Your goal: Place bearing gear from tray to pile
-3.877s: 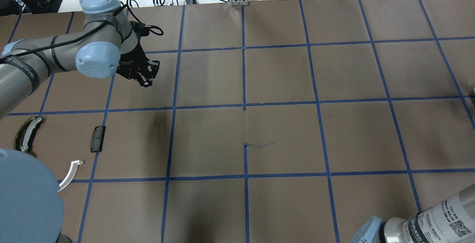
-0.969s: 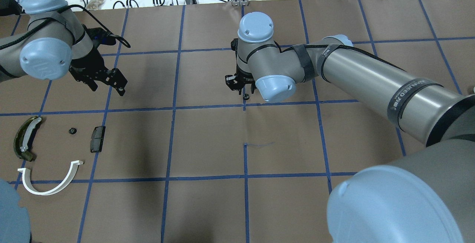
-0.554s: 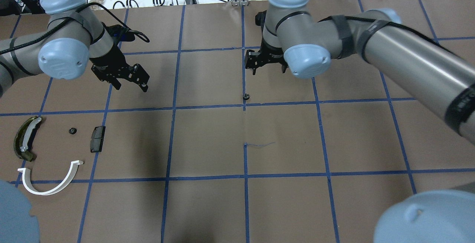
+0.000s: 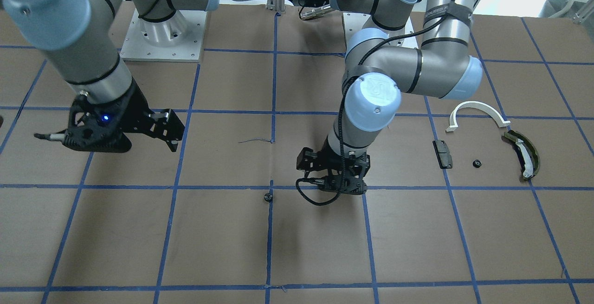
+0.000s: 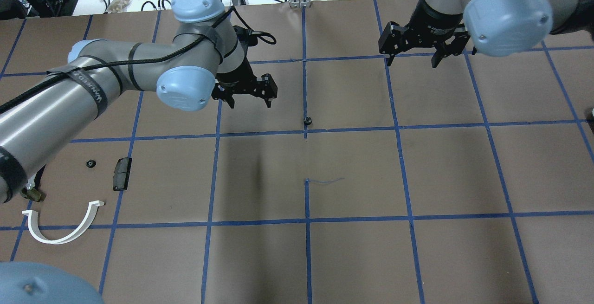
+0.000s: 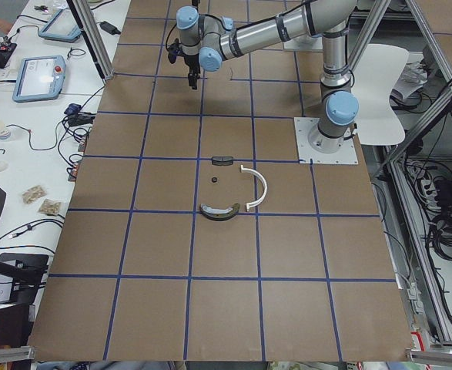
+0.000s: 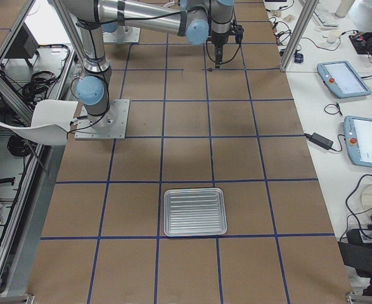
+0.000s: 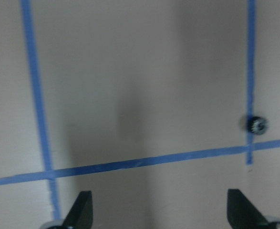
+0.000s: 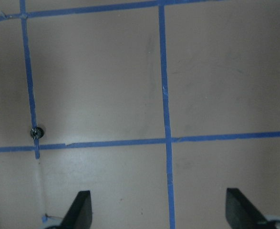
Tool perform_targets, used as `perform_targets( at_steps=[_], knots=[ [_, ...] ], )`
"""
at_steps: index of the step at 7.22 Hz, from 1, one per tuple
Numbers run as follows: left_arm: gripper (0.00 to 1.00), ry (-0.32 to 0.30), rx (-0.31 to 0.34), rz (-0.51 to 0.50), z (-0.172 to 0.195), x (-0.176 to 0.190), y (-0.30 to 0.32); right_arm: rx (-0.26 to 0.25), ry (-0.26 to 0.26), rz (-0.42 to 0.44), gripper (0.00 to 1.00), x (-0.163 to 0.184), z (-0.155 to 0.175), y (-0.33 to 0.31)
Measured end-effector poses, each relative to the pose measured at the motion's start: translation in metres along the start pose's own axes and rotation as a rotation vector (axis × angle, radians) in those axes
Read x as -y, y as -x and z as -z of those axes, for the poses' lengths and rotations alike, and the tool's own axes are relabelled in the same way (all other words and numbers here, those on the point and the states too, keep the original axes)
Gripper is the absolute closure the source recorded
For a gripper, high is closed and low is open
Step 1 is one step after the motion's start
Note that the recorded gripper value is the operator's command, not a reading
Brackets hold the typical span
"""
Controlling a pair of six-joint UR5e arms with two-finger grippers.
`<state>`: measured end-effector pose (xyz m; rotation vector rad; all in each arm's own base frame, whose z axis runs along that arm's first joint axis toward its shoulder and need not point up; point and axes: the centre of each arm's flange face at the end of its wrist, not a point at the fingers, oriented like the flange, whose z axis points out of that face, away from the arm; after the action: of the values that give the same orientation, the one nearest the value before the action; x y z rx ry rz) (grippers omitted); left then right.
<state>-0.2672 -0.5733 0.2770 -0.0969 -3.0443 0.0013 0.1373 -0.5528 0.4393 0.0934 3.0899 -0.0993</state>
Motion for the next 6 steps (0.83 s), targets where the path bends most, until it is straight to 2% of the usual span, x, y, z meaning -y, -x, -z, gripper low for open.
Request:
perform_targets(
  at_steps=[1,2,3,5,6],
  knots=[
    [0.02,-0.014,0.001,0.022,-0.012,-0.001,-0.046,-0.002,-0.008,-0.016,0.0,-0.009,0.029,-0.001],
    [0.02,-0.022,0.003,0.057,-0.026,0.0,-0.083,-0.005,0.0,-0.041,0.0,-0.009,0.044,0.001],
    [0.02,-0.027,0.023,0.083,-0.043,0.003,-0.101,-0.018,0.026,-0.051,0.0,-0.004,0.043,0.002],
    [0.02,-0.039,0.066,0.114,-0.071,0.005,-0.119,-0.094,0.076,-0.01,0.0,-0.006,0.023,-0.006],
    [0.02,-0.045,0.081,0.119,-0.076,0.004,-0.122,-0.109,0.08,0.008,0.0,-0.01,0.018,-0.007]
  ],
)
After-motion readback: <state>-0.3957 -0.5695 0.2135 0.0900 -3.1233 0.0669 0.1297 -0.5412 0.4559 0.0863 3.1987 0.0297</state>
